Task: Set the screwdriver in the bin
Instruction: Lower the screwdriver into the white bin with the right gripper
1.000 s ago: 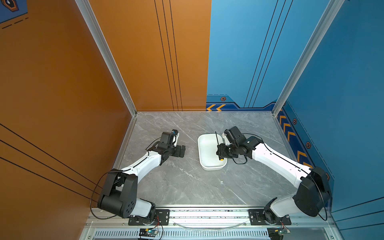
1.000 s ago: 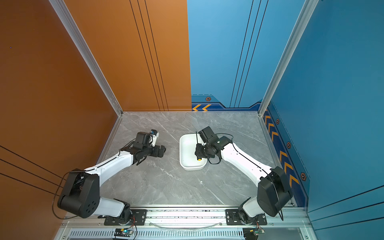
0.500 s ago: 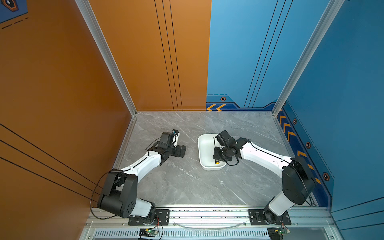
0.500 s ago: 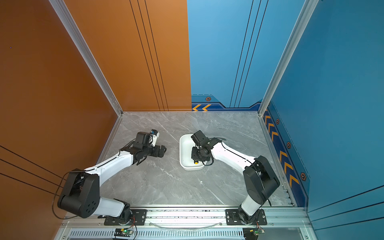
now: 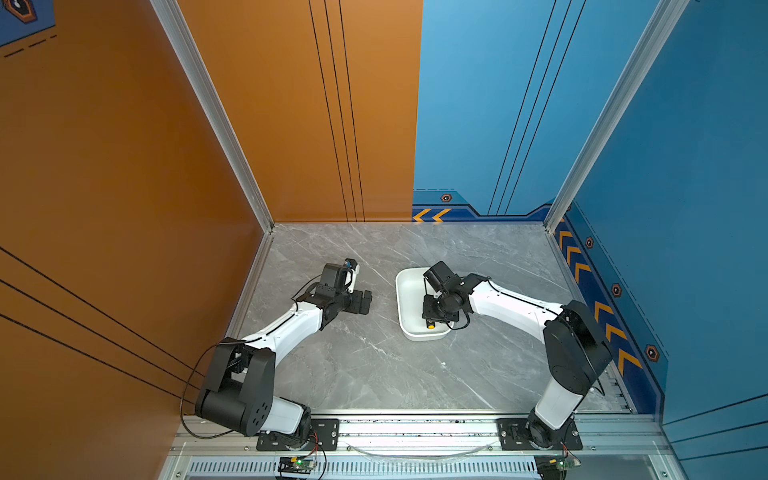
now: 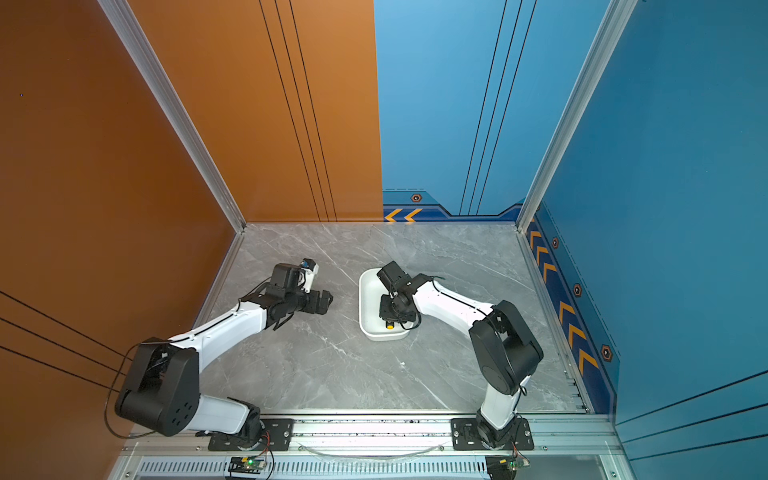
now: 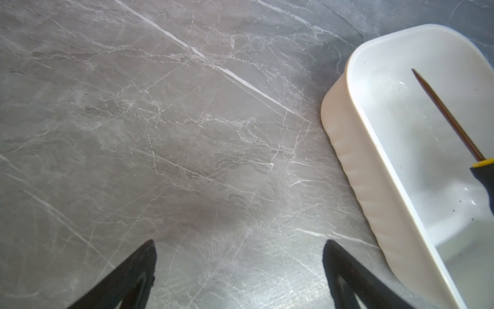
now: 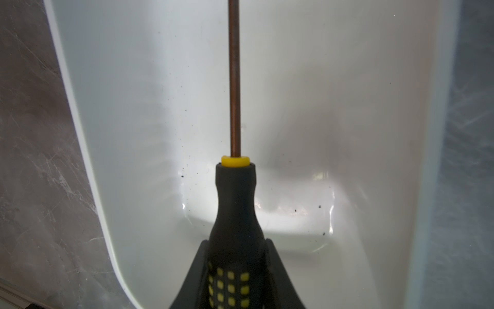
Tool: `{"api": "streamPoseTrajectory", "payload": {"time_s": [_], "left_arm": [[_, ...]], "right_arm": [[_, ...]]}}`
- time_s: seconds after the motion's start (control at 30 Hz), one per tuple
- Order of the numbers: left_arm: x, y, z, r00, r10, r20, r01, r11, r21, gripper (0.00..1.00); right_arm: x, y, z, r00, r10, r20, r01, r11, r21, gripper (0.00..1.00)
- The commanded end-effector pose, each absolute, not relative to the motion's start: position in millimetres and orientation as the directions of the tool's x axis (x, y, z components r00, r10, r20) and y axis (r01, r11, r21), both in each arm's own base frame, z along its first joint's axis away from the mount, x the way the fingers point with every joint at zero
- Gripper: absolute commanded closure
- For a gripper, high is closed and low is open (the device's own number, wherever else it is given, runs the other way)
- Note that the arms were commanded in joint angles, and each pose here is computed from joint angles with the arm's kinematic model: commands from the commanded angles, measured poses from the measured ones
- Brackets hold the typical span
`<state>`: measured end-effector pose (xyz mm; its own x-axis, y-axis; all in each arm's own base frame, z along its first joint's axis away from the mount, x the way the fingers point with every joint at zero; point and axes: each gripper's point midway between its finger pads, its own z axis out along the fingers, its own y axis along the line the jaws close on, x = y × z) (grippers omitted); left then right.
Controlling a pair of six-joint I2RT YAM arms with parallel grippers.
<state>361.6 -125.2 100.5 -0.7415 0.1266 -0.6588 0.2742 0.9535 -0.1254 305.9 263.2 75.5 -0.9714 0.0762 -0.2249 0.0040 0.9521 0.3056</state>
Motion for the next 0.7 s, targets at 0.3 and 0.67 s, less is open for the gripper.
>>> {"api": "streamPoseTrajectory", "payload": {"time_s": [0.3, 0.67], "left_arm": [[364, -130, 101, -0.738, 0.134, -0.661, 0.291, 0.948, -0.132, 0.02], [364, -129, 96, -0.746, 0.138, -0.651, 0.286, 0.950, -0.126, 0.02]], "right_arm": [[324, 270, 64, -0.965, 0.040, -0.261, -0.022, 0.972, 0.232, 1.00], [325, 268, 46, -0.970, 0.030, -0.242, -0.017, 0.982, 0.188, 1.00]]}}
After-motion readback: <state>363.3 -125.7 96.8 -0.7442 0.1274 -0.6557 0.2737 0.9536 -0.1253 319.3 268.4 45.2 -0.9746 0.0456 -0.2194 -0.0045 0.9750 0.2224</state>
